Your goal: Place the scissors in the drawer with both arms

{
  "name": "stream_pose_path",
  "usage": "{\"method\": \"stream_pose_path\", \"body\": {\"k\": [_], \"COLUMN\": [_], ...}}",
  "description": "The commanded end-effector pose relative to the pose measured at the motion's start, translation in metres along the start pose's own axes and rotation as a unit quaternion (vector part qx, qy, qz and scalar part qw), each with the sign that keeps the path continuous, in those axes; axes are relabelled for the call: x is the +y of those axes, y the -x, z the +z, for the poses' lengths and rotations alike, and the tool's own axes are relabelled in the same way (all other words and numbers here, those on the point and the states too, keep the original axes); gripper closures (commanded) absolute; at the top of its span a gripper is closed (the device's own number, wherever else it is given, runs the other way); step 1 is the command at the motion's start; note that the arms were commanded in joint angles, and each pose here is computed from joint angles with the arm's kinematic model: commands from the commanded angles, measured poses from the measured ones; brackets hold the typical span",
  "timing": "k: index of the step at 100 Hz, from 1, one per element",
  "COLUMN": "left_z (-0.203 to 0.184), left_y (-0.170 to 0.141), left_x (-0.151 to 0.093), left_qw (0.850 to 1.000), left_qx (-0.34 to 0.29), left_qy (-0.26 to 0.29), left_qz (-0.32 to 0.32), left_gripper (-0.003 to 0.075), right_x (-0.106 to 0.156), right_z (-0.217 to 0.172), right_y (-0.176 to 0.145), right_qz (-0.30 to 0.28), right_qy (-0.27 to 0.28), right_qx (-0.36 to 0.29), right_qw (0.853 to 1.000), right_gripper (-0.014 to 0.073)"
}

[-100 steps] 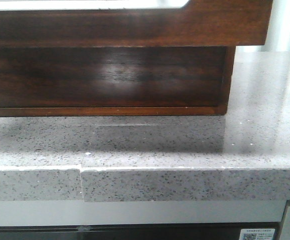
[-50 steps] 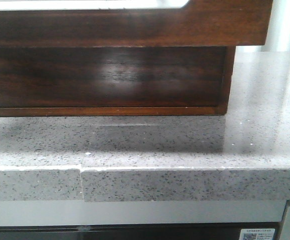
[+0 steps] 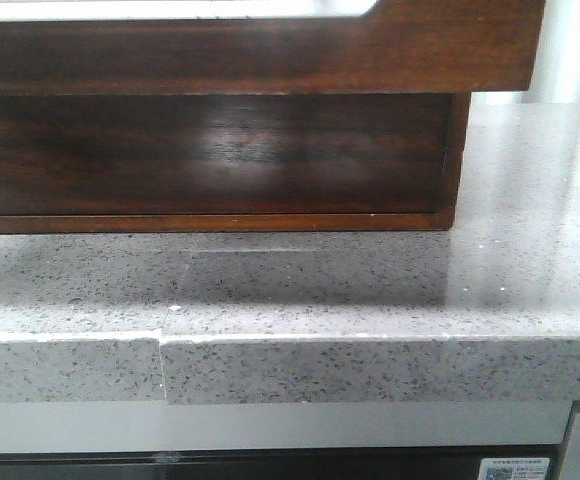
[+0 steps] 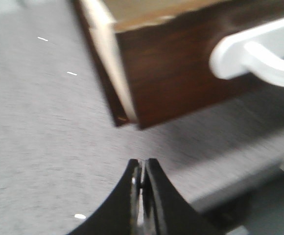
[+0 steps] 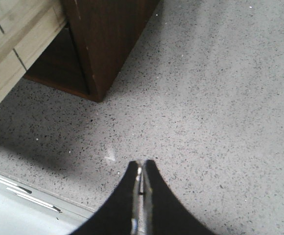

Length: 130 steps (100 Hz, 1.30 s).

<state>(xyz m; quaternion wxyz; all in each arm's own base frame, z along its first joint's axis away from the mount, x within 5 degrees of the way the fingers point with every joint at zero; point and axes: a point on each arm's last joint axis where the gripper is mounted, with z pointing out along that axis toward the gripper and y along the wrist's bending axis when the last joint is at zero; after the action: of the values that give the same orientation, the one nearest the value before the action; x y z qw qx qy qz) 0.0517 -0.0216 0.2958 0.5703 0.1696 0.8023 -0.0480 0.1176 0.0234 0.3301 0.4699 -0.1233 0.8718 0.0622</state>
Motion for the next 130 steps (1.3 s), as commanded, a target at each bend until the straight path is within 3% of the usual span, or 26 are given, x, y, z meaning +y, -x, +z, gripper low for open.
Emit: {"method": "stream_pose_path", "body": {"k": [1,19,42,130], "left_z": [-0.002,0.010,0.028,0.028], "left_y": [-0.003,-0.050,-0.086,-0.088], "left_x": [0.009,0.010,0.009,0.009], "left_qw": [0.993,0.976,0.960,0.962], "left_qx": [-0.090,-0.168,-0.226,-0.218], "left_qy": [0.069,0.123,0.139,0.137], "left_qz": [-0.028,-0.072,-0.089,-0.092], "left_gripper": [0.0741,0.0741,0.0741,0.0741], "right_x": [-0.002,-0.002,-0.002,-0.002], "right_z": [-0.006,-0.006,-0.006,-0.006], "right_y": [0.012,0.012,0.012,0.012], "right_qz": [0.001,0.001,0.001,0.001], "right_qy": [-0.013,-0.013,-0.013,-0.013], "right_qx": [-0.044,-0.044,-0.044,-0.044], "right_qw": [0.999,0.999,0.999,0.999], "right_gripper": [0.0664,0.0664,0.0664,0.0664]}}
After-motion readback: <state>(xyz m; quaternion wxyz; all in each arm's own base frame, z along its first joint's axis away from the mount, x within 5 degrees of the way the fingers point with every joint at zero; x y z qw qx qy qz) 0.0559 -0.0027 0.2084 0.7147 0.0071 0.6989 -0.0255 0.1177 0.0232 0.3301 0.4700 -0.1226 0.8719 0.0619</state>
